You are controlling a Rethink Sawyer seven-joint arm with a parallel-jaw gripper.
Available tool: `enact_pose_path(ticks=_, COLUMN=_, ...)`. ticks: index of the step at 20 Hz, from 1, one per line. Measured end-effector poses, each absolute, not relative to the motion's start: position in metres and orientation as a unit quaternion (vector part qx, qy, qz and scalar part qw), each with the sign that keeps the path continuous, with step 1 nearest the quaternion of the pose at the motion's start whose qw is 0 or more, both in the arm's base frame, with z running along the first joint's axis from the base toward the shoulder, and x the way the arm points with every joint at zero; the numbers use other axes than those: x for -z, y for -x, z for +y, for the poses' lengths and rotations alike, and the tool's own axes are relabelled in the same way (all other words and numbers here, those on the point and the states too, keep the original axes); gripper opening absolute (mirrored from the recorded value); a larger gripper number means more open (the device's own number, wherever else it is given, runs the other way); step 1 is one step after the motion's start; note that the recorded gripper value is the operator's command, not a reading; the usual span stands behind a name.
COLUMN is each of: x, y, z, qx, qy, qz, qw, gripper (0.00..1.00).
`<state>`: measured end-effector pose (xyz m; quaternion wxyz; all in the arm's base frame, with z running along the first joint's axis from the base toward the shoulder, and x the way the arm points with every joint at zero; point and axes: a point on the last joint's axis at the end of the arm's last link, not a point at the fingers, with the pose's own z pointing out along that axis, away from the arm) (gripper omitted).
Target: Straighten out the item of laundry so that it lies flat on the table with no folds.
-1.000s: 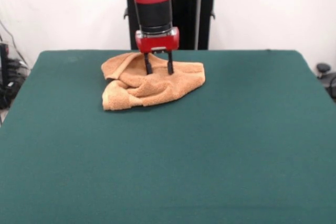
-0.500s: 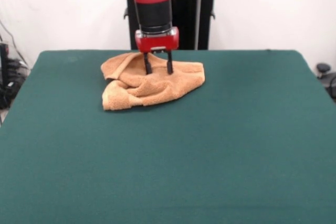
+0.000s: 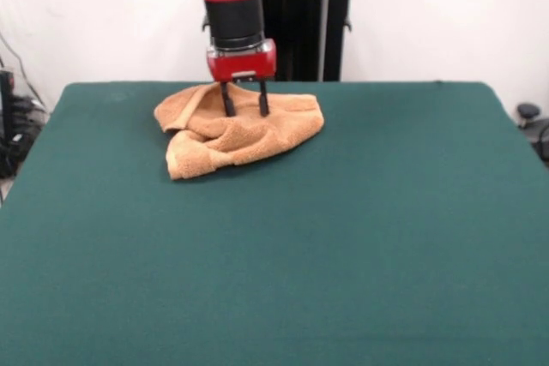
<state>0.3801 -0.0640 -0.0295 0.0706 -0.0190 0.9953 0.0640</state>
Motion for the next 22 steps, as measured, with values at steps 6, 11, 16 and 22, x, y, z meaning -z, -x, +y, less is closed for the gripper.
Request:
enact_pose_path(ticks=6, x=0.032, y=-0.368, z=-0.072, qx=-0.082, qy=0.045, qz=0.990, qw=0.102, gripper=1.00)
enact_pose_path(ticks=11, x=0.034, y=-0.361, z=-0.073, qx=-0.086, qy=0.067, qz=0.985, qw=0.130, gripper=1.00)
enact_pose_path(ticks=16, x=0.036, y=-0.356, z=-0.073, qx=-0.087, qy=0.073, qz=0.983, qw=0.148, gripper=1.00)
enact_pose_path(ticks=22, x=0.038, y=-0.351, z=-0.067, qx=-0.068, qy=0.066, qz=0.982, qw=0.162, gripper=1.00)
